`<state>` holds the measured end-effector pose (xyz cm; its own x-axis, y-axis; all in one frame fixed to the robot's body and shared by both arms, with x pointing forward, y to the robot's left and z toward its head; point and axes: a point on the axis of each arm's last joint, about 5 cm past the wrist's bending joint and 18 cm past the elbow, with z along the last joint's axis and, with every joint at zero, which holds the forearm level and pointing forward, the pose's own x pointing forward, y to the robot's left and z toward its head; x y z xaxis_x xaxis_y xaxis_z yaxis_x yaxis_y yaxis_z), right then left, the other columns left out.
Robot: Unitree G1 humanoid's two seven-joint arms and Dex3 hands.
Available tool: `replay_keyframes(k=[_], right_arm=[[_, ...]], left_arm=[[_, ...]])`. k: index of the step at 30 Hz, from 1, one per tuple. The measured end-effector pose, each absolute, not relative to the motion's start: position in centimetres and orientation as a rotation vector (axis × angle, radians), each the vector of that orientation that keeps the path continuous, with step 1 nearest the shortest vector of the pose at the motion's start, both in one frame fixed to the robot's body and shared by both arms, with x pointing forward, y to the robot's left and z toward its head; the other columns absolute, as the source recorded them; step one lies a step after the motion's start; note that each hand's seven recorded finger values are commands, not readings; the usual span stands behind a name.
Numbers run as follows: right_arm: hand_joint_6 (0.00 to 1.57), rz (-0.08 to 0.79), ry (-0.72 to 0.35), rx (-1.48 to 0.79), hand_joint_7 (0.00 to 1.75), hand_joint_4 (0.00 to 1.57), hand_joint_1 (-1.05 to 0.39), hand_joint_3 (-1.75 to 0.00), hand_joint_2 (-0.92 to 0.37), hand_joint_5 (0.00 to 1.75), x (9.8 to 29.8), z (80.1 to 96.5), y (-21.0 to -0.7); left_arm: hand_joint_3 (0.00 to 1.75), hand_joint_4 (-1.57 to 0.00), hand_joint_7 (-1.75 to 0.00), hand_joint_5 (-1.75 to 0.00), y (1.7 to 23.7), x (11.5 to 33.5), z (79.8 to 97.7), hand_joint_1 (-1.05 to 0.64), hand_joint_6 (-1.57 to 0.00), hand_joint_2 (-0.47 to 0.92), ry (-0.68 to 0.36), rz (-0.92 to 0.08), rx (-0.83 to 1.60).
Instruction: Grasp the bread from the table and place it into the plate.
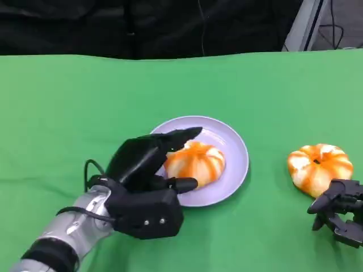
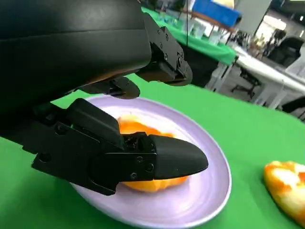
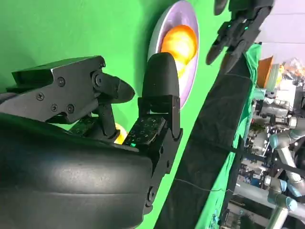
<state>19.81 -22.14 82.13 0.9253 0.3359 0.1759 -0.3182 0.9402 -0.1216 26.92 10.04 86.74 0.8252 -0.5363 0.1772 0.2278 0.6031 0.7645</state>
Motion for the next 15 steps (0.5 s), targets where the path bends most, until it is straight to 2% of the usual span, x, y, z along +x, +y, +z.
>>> replay_keyframes(k=[15], right_arm=[[0.92,0.344,-0.193,-0.092,0.99,0.86,0.11,-0.61,-0.86,1.41,19.8,82.1,-22.1]], left_arm=[[0.58,-0.52,-0.01,-0.01,12.4,25.7,86.5,-0.83,-0.45,0.92,-0.428,-0.346,0.711]])
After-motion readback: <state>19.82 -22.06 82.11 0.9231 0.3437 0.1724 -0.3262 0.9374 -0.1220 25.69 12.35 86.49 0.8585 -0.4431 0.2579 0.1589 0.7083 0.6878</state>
